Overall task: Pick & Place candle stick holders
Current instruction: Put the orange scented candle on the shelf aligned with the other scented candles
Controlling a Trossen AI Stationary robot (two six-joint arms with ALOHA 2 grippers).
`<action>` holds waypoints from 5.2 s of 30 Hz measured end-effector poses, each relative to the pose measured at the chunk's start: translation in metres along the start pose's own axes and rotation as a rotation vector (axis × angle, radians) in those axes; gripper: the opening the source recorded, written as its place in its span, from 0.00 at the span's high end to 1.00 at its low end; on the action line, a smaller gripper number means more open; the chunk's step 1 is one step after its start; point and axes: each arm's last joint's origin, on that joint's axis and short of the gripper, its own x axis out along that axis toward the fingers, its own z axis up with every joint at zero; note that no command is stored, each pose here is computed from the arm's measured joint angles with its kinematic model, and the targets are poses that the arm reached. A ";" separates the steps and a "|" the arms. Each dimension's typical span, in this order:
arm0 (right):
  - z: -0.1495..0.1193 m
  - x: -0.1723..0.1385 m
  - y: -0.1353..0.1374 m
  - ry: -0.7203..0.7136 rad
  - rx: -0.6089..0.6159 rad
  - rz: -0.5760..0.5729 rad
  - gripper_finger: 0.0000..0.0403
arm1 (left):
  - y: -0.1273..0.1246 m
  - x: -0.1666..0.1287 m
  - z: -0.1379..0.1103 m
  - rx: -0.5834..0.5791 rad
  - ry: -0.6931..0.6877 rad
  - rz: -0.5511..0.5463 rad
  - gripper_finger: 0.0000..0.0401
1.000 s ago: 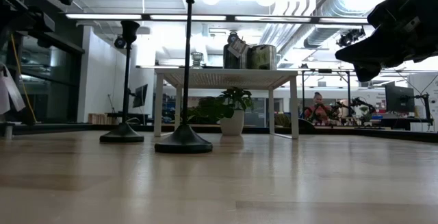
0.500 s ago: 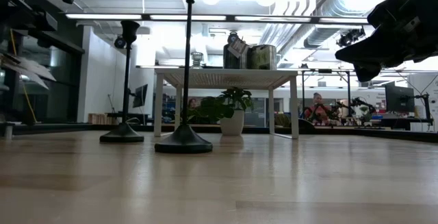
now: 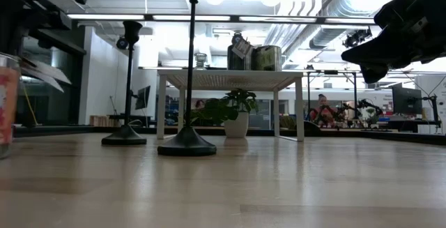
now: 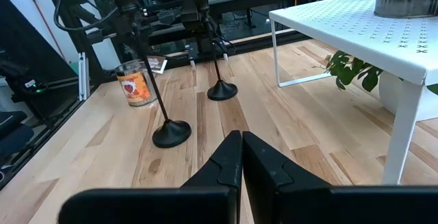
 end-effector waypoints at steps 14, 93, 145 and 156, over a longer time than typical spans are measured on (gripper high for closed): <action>0.000 0.000 0.000 0.001 0.000 0.000 0.99 | 0.011 -0.009 0.017 0.016 -0.007 -0.032 1.00; -0.001 0.000 0.000 0.010 -0.001 -0.002 0.99 | 0.228 -0.133 0.033 -0.532 -0.237 0.227 1.00; -0.001 0.000 0.000 0.009 -0.001 -0.002 0.99 | 0.305 -0.157 0.166 0.216 -0.399 0.266 1.00; -0.001 0.000 0.000 0.009 0.000 -0.002 0.99 | 0.313 -0.144 0.177 0.445 -0.355 0.315 1.00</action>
